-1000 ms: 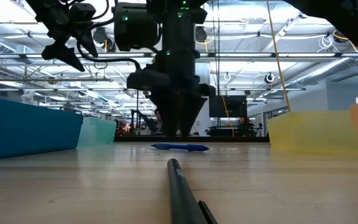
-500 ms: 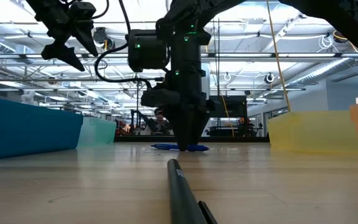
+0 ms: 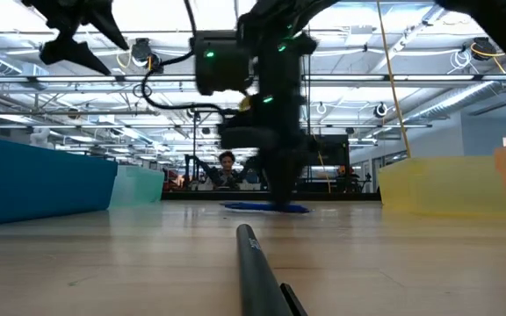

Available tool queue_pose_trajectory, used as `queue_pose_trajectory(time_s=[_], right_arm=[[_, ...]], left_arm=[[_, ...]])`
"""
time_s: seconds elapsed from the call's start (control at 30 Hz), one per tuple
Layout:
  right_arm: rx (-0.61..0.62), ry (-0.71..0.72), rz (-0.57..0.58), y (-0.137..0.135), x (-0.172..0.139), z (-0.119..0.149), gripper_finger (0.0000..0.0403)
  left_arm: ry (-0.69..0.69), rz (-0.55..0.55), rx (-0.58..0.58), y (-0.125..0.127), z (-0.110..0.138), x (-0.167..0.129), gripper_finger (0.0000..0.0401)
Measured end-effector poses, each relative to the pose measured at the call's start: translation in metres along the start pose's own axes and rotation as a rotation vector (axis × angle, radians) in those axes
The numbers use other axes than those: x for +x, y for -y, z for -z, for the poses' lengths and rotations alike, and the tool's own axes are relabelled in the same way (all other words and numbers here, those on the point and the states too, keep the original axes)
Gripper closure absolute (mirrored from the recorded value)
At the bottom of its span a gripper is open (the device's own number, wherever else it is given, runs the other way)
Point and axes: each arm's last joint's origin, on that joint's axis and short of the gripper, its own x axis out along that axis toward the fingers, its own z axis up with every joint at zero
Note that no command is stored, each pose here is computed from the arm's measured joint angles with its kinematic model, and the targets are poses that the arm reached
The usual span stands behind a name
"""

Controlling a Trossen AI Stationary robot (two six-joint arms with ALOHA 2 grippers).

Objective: Sort crayons/erasers/pens/pencils in bins
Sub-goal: Put the blue pen into the yellow bin

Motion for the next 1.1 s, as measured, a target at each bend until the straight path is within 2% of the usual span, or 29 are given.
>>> queue_pose_trajectory(time_s=[0.07, 0.23, 0.4, 0.53, 0.63, 0.7, 0.8, 0.87, 0.97, 1.1], right_arm=[[-0.026, 0.008, 0.003, -0.002, -0.017, 0.011, 0.0377], [-0.157, 0.281, -0.137, -0.013, -0.083, 0.020, 0.0372], [-0.336, 0.532, -0.251, -0.039, -0.112, 0.028, 0.0374], [-0.274, 0.764, -0.214, -0.045, -0.140, 0.031, 0.0373], [-0.203, 0.863, -0.121, -0.042, -0.148, 0.030, 0.0374], [-0.150, 0.904, -0.098, -0.040, -0.153, 0.030, 0.0374], [-0.039, 0.926, -0.101, -0.029, -0.165, 0.031, 0.0374], [0.051, 0.888, -0.084, -0.016, -0.168, 0.032, 0.0374], [0.162, 0.756, -0.015, 0.011, -0.172, 0.046, 0.0375], [0.263, 0.556, 0.125, 0.050, -0.184, 0.085, 0.0368]], left_arm=[[-0.002, 0.045, 0.036, 0.001, 0.003, -0.007, 0.0098], [-0.075, 0.191, 0.120, 0.008, 0.012, -0.017, 0.0098], [-0.112, 0.340, 0.205, 0.028, 0.021, -0.019, 0.0110], [-0.041, 0.440, 0.205, 0.051, 0.023, -0.016, 0.0128], [0.012, 0.459, 0.150, 0.065, 0.022, -0.010, 0.0137], [0.031, 0.456, 0.119, 0.071, 0.022, -0.005, 0.0138], [0.037, 0.446, 0.112, 0.078, 0.023, 0.002, 0.0135], [0.032, 0.437, 0.113, 0.079, 0.023, 0.005, 0.0133], [0.033, 0.438, 0.113, 0.079, 0.023, 0.005, 0.0134], [0.045, 0.447, 0.118, 0.078, 0.022, 0.002, 0.0140]])
